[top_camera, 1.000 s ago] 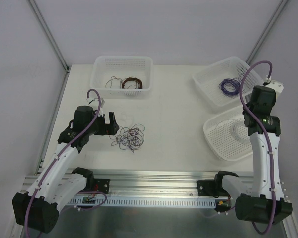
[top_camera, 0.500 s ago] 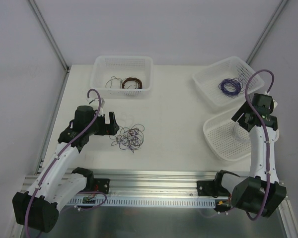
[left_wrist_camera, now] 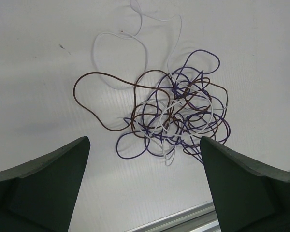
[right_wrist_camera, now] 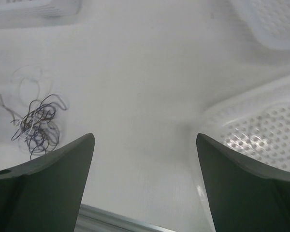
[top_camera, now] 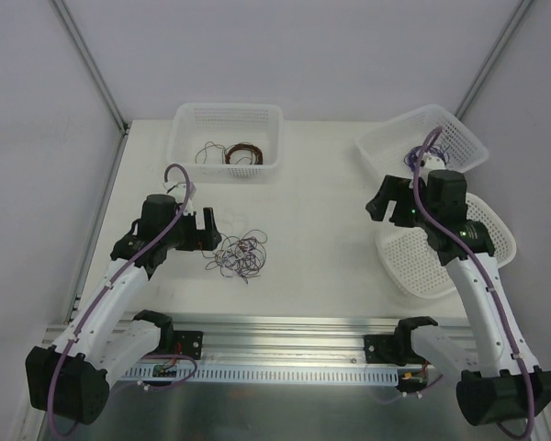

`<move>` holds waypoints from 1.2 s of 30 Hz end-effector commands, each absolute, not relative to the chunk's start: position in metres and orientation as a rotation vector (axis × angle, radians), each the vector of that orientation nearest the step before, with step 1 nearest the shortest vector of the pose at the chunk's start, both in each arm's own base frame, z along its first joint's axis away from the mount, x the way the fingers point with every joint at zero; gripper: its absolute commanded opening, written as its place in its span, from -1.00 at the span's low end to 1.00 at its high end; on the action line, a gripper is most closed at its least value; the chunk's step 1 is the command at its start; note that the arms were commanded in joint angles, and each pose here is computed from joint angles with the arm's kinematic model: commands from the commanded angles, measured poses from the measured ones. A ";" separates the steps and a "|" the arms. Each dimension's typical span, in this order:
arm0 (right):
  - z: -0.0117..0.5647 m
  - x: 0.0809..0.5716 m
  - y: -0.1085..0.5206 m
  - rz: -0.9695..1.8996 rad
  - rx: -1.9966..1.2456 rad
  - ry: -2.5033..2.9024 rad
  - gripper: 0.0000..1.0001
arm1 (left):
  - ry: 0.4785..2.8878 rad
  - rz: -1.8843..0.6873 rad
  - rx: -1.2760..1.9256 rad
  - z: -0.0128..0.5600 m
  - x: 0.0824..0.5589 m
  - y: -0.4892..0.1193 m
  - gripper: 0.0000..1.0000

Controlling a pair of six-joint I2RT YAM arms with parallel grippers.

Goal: Untangle the cables

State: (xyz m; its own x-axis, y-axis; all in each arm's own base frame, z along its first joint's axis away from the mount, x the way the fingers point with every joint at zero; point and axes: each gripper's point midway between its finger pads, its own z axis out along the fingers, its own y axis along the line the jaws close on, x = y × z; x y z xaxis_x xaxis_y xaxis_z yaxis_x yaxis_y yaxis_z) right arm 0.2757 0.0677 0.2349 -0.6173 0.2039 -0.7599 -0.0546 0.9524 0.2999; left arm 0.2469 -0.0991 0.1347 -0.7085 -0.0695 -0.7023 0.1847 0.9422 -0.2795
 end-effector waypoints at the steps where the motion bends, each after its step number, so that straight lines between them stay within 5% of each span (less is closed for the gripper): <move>1: 0.246 0.281 0.125 0.540 -0.135 2.104 0.81 | 2.320 -0.457 0.074 0.134 0.249 -0.104 0.98; 9: 0.243 0.303 0.243 0.705 -0.596 2.023 0.82 | 2.339 -0.398 0.013 0.128 0.251 -0.094 0.98; 20: 0.171 0.343 0.367 0.850 -0.902 2.054 0.74 | 2.370 -0.376 -0.047 0.122 0.254 -0.086 0.98; 36: 0.075 0.358 0.454 1.006 -0.914 2.150 -0.03 | 2.406 -0.420 -0.052 0.116 0.255 -0.090 0.98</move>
State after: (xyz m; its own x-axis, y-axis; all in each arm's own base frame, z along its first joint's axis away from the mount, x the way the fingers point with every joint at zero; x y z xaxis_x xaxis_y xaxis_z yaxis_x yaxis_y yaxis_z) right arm 0.3480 0.4260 0.0438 -0.6320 -0.3974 -0.6653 -0.7466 0.5425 0.3852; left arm 0.2523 -0.0877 0.1122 -0.7660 -0.1235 -0.6309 0.0790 0.9559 -0.2830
